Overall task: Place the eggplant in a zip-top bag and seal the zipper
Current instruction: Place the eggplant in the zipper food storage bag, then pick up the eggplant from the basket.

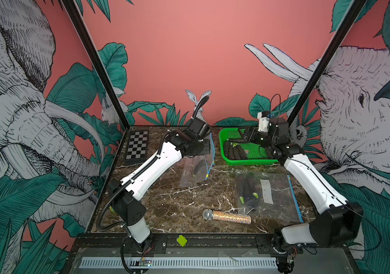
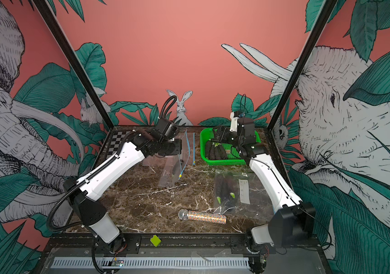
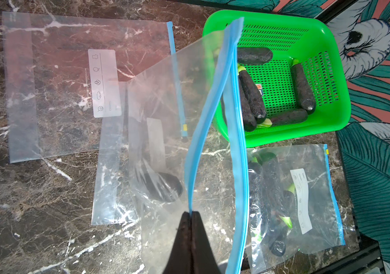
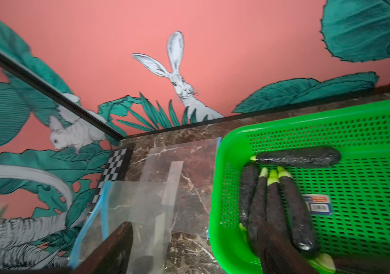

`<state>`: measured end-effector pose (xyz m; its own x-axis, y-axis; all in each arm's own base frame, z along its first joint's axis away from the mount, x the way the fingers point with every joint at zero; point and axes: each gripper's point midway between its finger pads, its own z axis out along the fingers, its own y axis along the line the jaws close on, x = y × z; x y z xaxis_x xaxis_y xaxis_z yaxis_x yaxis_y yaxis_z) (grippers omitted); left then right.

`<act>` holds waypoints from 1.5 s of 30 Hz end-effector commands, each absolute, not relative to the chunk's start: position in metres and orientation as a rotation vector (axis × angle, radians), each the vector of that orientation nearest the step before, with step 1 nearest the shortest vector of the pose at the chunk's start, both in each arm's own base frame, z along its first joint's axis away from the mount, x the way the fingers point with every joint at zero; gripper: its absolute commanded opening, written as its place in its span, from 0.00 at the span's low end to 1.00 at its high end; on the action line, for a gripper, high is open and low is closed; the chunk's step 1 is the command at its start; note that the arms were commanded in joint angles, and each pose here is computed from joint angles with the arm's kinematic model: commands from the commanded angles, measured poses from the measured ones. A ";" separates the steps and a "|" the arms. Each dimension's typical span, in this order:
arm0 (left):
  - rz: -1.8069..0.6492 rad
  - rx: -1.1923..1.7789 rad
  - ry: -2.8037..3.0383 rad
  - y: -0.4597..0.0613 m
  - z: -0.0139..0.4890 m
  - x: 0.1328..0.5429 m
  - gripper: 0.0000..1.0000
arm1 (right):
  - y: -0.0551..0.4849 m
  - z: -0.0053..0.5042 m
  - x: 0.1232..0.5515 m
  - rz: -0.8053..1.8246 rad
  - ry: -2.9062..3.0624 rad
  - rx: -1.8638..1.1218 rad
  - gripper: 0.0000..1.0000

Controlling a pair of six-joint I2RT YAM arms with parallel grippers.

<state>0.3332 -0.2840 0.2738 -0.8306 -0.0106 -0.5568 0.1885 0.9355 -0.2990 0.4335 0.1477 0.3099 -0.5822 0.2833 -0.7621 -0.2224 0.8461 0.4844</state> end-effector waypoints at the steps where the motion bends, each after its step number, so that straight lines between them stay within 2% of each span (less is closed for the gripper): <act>1: -0.492 0.094 2.471 -0.274 0.289 0.329 0.00 | 0.134 0.257 0.443 0.566 2.296 0.061 0.81; 5: -0.489 0.092 2.475 -0.272 0.287 0.328 0.00 | 0.122 0.208 0.476 0.407 2.394 0.088 0.79; 9: -0.486 0.088 2.477 -0.269 0.286 0.327 0.00 | 0.126 0.166 0.498 0.369 2.486 0.083 0.77; 16: -0.490 0.081 2.478 -0.268 0.284 0.326 0.00 | 0.121 0.111 0.513 0.238 2.604 0.054 0.73; 19: -0.494 0.081 2.480 -0.269 0.282 0.326 0.00 | 0.122 0.095 0.517 0.218 2.640 0.033 0.68; 21: -0.496 0.083 2.483 -0.270 0.281 0.326 0.00 | 0.122 0.086 0.518 0.206 2.657 0.025 0.65; 24: -0.498 0.085 2.486 -0.271 0.280 0.327 0.00 | 0.121 0.076 0.522 0.187 2.674 0.015 0.53; 26: -0.497 0.087 2.487 -0.271 0.280 0.327 0.00 | 0.123 0.068 0.523 0.183 2.693 0.004 0.49; 45: -0.490 0.091 2.494 -0.269 0.278 0.328 0.00 | 0.114 0.026 0.531 0.054 2.778 -0.072 0.44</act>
<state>0.3314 -0.2752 0.2685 -0.8311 -0.0246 -0.5555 0.1780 0.9347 -0.3076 0.5411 0.1157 0.0393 -0.9129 -0.0007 -0.4081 -0.0311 0.9972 0.0678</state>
